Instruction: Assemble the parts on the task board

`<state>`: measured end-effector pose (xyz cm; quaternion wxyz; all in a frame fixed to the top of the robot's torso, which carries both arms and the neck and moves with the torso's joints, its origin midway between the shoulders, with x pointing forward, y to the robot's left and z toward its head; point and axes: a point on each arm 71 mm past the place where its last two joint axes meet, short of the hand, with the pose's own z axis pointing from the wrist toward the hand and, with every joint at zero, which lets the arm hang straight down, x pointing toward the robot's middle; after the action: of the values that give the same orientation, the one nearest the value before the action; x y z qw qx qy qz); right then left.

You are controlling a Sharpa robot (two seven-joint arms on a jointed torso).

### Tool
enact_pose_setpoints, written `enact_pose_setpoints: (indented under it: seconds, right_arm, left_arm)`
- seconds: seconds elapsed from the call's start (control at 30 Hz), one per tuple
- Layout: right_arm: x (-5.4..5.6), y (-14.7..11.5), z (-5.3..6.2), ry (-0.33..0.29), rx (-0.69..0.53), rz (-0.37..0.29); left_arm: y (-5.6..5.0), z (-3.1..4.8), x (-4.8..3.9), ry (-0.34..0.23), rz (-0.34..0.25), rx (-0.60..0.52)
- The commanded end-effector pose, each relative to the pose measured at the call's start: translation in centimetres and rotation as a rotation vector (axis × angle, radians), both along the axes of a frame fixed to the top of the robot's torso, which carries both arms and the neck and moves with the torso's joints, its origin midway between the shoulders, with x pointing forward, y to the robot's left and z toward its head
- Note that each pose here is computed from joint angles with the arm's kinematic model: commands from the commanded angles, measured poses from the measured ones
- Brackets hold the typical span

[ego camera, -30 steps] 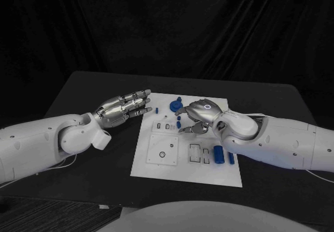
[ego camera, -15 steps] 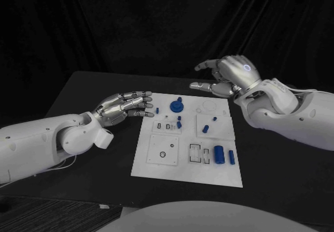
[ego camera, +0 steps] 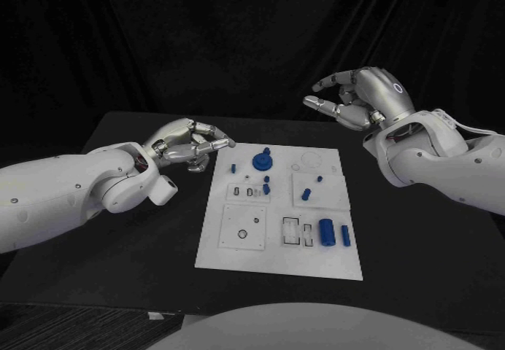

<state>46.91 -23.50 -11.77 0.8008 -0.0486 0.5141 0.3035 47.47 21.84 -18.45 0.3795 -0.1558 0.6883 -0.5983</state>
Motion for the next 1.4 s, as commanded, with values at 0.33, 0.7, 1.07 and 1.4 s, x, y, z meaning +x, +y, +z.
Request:
enact_pose_setpoints:
  seconds: [0.33,0.7,1.07,1.4]
  right_arm:
    - [-0.8,0.1,0.3,0.009,0.022,0.031]
    - [-1.5,-0.8,-0.2,0.015,0.016,0.028]
    - [-1.9,-1.3,-1.5,0.049,0.013,0.017]
    - [-1.9,-1.6,-2.2,0.075,0.006,0.002]
  left_arm:
    - [-4.3,0.86,1.85,-0.171,-0.073,0.709]
    - [-9.9,0.01,1.94,-0.045,-0.130,0.989]
    - [-11.9,-0.55,4.08,0.005,-0.088,1.121]
    - [-13.5,-0.69,4.57,-0.049,-0.107,1.034]
